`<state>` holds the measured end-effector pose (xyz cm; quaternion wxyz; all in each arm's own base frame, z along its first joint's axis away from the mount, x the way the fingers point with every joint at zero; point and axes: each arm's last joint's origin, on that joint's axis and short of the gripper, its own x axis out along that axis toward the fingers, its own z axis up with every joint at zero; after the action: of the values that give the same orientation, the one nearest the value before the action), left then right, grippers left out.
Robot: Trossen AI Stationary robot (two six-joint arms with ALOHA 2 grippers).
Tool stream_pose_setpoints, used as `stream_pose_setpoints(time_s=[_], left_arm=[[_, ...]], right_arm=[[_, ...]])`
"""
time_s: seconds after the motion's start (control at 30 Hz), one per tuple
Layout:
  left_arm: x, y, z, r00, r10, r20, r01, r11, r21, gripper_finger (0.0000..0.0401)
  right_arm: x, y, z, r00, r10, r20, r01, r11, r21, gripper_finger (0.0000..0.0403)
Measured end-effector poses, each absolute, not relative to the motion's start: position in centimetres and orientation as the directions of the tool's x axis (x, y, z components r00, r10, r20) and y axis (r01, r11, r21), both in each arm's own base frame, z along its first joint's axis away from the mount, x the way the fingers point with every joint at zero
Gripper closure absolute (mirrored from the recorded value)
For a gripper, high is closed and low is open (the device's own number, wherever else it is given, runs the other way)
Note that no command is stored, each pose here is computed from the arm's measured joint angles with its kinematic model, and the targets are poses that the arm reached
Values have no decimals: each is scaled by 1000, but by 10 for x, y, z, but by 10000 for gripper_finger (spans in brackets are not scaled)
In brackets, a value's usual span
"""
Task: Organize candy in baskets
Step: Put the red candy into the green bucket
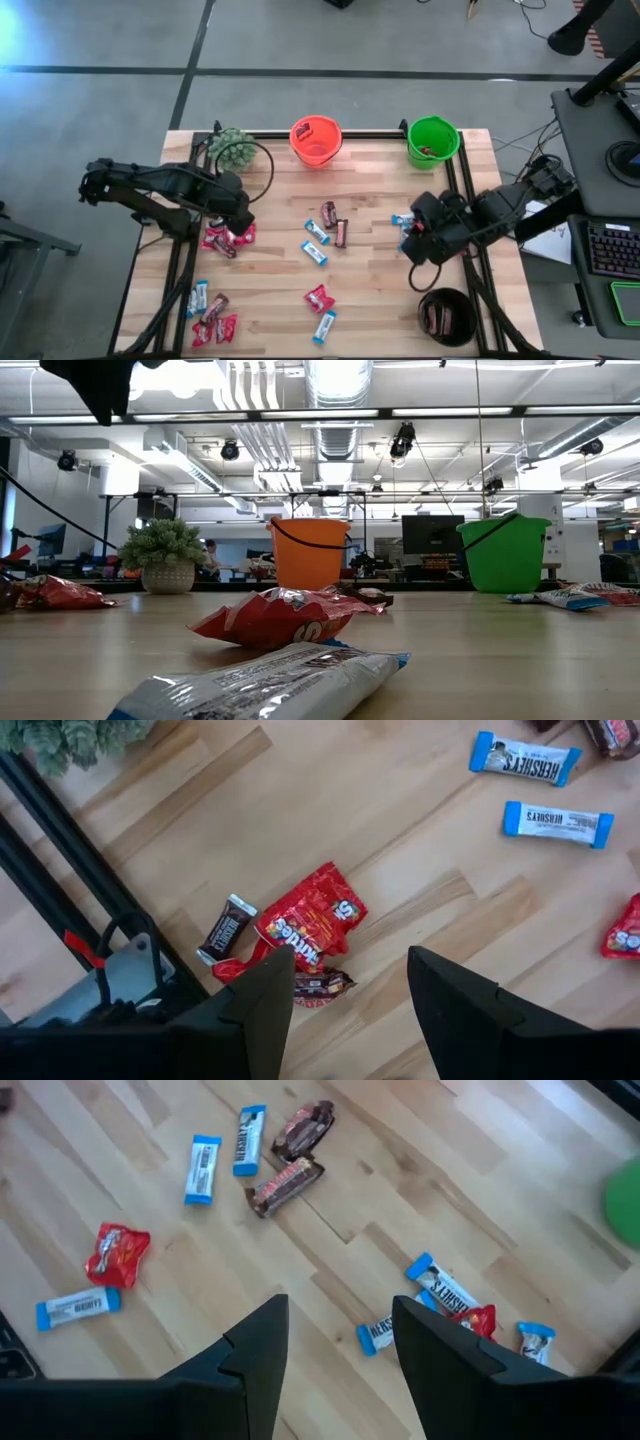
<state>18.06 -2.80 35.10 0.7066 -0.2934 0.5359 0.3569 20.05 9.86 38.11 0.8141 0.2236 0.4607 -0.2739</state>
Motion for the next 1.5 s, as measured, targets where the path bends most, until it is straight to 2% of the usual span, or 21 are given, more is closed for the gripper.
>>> stream_pose_setpoints(time_s=[0.13, 0.37, 0.67, 1.0, 1.5], left_arm=[[181, -28, 351, 171, 190, -967, -837, 545, -41, 223], [182, -28, 348, 158, 201, -967, -873, 485, -42, 223], [185, -29, 319, 63, 199, -978, -924, 382, 18, 223], [197, -37, 287, 134, 166, -977, -916, 397, -58, 223], [200, -38, 284, 164, 166, -972, -913, 398, -86, 223]], right_arm=[[201, 98, 381, 427, -240, -872, 652, 750, 113, 232], [203, 98, 382, 441, -252, -862, 582, 811, 61, 232], [205, 97, 381, 444, -268, -855, 557, 830, 28, 232], [205, 97, 380, 444, -277, -852, 559, 829, 21, 232], [209, 100, 376, 422, -289, -859, 522, 853, -30, 232]])
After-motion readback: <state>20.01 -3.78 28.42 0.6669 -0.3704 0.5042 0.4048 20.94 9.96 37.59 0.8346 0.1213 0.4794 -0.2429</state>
